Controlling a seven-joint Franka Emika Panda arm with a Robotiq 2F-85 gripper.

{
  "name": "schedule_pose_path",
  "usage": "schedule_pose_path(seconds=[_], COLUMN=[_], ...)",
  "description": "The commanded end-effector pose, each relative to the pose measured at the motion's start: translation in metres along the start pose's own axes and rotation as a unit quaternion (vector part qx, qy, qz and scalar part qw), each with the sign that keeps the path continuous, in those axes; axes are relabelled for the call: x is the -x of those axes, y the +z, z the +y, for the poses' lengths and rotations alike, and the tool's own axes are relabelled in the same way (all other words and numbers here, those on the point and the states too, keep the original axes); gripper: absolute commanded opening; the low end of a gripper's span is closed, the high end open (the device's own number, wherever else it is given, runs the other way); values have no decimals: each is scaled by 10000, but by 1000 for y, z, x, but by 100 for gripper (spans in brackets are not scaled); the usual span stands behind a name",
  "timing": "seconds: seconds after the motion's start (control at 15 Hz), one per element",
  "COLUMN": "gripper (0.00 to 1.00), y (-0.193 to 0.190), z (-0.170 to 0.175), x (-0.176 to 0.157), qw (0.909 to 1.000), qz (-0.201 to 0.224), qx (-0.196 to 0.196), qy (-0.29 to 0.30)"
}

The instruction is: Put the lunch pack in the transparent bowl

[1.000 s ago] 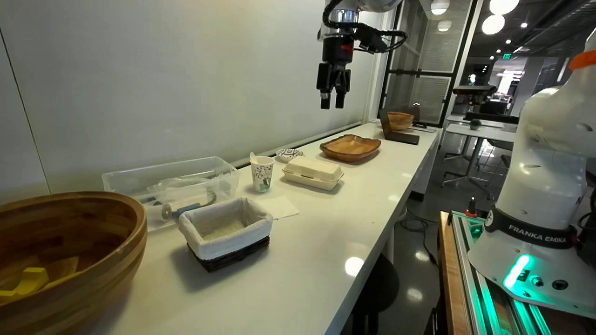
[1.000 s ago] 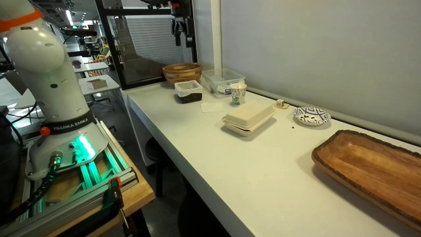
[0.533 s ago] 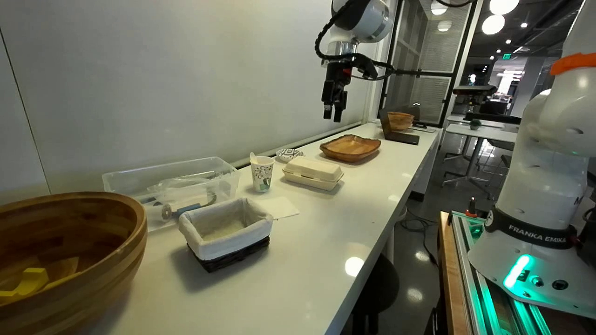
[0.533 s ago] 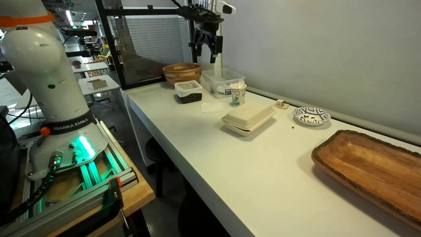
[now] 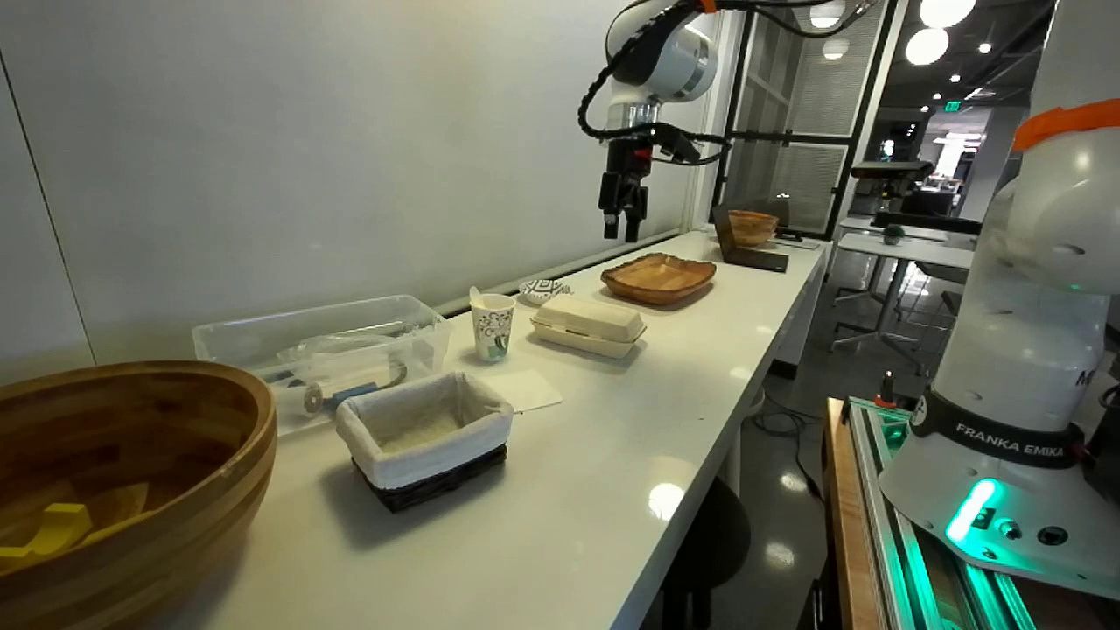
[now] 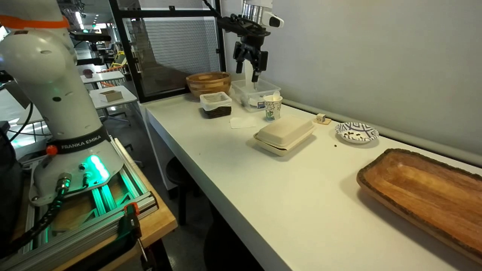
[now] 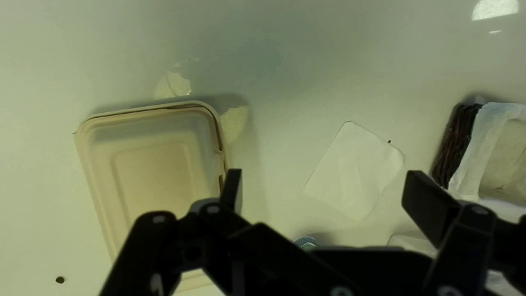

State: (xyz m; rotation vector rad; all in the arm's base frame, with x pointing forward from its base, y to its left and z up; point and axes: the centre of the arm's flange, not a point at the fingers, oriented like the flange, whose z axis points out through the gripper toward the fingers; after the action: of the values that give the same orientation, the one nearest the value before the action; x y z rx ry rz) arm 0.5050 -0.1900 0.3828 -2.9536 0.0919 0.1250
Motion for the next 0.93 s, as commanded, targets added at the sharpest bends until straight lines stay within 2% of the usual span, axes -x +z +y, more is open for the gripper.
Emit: schedule_pose_path(seconds=[0.0, 0.27, 0.4, 0.47, 0.53, 0.6, 0.73, 0.87], gripper=[100, 100, 100, 100, 100, 100, 100, 100], y=[7, 13, 23, 29, 34, 19, 32, 37], z=[34, 91, 124, 142, 157, 128, 150, 155], x=[-9, -18, -25, -30, -36, -11, -17, -23], qw=[9994, 9944, 9912, 9901, 9902, 9926, 9921, 9920], qz=[11, 280, 510, 639, 739, 583, 625, 605], qx=[-261, -587, -558, -293, -283, -280, -222, -221], qy=[-205, -834, -1083, -1216, -1152, -1031, -1066, -1083])
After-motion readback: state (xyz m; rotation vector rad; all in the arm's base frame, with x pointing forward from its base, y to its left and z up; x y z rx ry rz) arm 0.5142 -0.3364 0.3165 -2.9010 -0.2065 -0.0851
